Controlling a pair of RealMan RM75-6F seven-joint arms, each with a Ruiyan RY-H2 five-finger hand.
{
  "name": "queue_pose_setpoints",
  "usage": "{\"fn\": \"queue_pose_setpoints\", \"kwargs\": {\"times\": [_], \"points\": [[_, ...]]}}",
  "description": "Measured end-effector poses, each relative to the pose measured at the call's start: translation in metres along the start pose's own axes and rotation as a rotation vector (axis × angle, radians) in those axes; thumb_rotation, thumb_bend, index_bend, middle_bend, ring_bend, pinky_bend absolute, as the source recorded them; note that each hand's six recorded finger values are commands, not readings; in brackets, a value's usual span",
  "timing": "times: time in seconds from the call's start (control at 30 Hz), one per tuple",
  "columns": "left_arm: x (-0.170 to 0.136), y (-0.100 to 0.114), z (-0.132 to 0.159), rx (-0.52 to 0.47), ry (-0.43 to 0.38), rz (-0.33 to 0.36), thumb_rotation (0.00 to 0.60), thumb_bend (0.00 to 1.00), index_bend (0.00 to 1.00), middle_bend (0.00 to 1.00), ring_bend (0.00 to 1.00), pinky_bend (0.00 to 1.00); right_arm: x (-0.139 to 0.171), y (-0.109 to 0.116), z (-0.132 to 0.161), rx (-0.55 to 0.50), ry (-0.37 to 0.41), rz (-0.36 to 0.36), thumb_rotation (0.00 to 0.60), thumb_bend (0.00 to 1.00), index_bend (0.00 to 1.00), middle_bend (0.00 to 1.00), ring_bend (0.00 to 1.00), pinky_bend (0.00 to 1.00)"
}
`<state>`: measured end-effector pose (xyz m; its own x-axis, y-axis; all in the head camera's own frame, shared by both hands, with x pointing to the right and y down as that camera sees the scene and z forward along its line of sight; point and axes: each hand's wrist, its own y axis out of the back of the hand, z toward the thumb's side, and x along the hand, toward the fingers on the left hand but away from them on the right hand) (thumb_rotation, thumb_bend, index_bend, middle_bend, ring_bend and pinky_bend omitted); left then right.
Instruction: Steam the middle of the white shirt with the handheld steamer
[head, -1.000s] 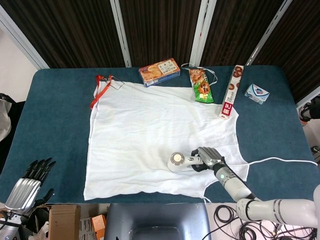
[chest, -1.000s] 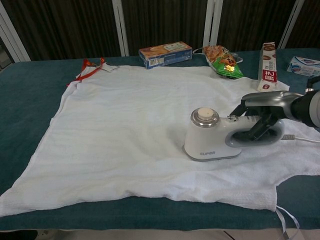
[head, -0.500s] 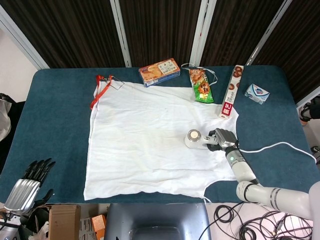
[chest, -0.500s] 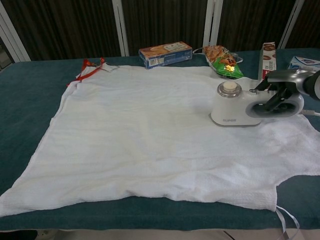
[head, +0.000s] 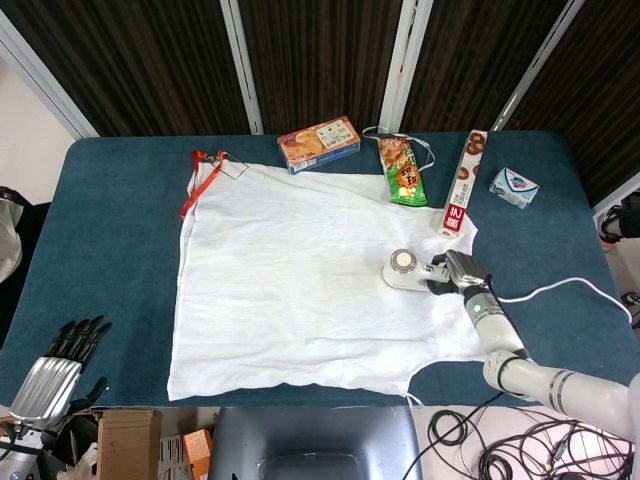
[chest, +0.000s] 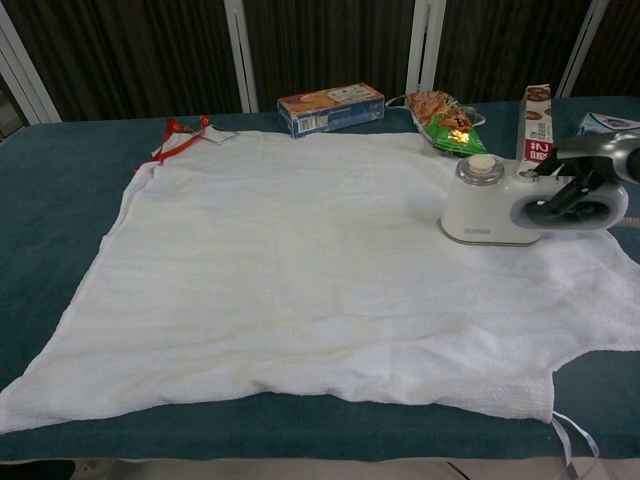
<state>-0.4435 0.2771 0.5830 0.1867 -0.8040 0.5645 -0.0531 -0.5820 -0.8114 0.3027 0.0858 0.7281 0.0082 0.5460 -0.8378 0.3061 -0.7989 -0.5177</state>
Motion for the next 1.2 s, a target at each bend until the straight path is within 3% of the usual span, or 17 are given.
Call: {"fn": "queue_pose_setpoints", "kwargs": {"times": [0.33,0.77,1.2], "points": [[-0.001,0.000,0.001,0.001,-0.005,0.001,0.600,0.39,0.00,0.03,0.01,0.00,0.039,-0.017,-0.002,0.011,0.086,0.096,0.600,0.81,1.00,0.96,0.98,1.00],[0.000,0.000,0.004,0.004,-0.010,0.000,0.600,0.39,0.00,0.03,0.01,0.00,0.075,-0.043,-0.023,0.052,0.132,0.192,0.600,0.81,1.00,0.96,0.98,1.00],[0.002,-0.002,0.005,0.004,-0.010,-0.010,0.600,0.39,0.00,0.03,0.01,0.00,0.049,-0.009,-0.059,0.024,0.037,0.089,0.600,0.81,1.00,0.96,0.98,1.00]]}}
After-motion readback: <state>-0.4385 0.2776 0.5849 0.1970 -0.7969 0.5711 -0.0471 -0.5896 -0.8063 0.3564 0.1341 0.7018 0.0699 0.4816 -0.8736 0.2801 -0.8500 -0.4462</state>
